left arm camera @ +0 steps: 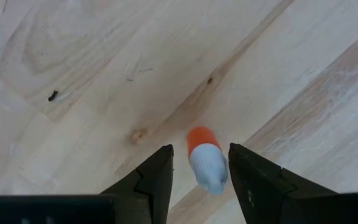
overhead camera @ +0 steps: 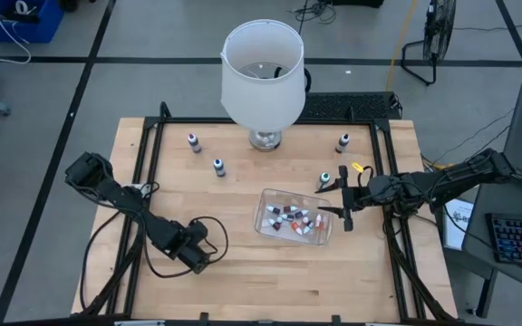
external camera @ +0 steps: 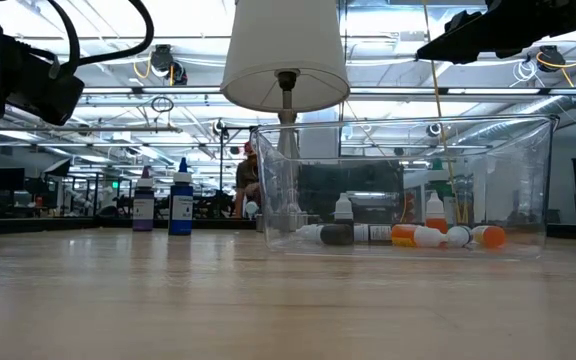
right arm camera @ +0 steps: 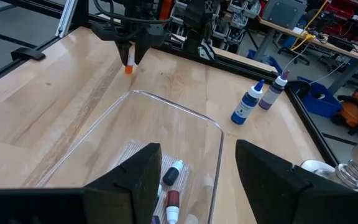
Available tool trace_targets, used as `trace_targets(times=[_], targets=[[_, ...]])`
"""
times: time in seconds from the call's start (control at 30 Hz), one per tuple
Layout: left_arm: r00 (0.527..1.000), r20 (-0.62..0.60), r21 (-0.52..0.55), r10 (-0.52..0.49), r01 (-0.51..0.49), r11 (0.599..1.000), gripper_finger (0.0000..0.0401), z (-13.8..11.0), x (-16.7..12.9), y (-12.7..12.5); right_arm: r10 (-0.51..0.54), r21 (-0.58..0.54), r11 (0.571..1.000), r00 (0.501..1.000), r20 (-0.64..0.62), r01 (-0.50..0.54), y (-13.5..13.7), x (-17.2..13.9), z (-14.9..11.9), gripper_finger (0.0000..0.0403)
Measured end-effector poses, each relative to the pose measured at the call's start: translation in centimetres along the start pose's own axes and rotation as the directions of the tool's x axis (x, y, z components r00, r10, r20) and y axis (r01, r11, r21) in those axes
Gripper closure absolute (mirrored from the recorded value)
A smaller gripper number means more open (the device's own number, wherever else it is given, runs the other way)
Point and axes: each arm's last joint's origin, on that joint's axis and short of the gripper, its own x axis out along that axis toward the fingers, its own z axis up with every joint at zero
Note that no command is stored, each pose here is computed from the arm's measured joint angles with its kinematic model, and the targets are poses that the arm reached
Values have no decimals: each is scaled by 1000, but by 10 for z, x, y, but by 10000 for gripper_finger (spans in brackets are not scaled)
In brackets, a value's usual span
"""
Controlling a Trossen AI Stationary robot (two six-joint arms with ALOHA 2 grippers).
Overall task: Pick & Place food coloring
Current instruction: Put the yellow food coloring bottle into the transparent bin
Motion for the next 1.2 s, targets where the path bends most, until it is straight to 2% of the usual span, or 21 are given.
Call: trace_targets(times=[0.3,0.4,0.6,0.67,0.93,1.07,1.2], targets=[[998,-57,0,-13,13,1000,254,-2,0,-1,0,0,1000,1000,0,0,0,0,0,206],[998,-65,7,-15,15,1000,287,-2,0,-1,0,11,1000,1000,0,0,0,0,0,206],[999,-25,38,-22,23,999,383,-1,0,-2,0,3,1000,1000,0,0,0,0,0,206],[999,-20,56,-30,31,998,394,0,0,-2,0,2,1000,1000,-1,0,0,0,0,206],[998,42,78,-46,43,996,344,2,0,-5,0,40,999,1000,-1,0,0,0,0,206],[995,96,108,-31,21,994,300,8,0,-3,0,36,999,1000,-1,0,0,0,0,206],[995,97,123,2,-14,992,240,18,-2,3,0,34,999,1000,-1,0,0,0,0,206]])
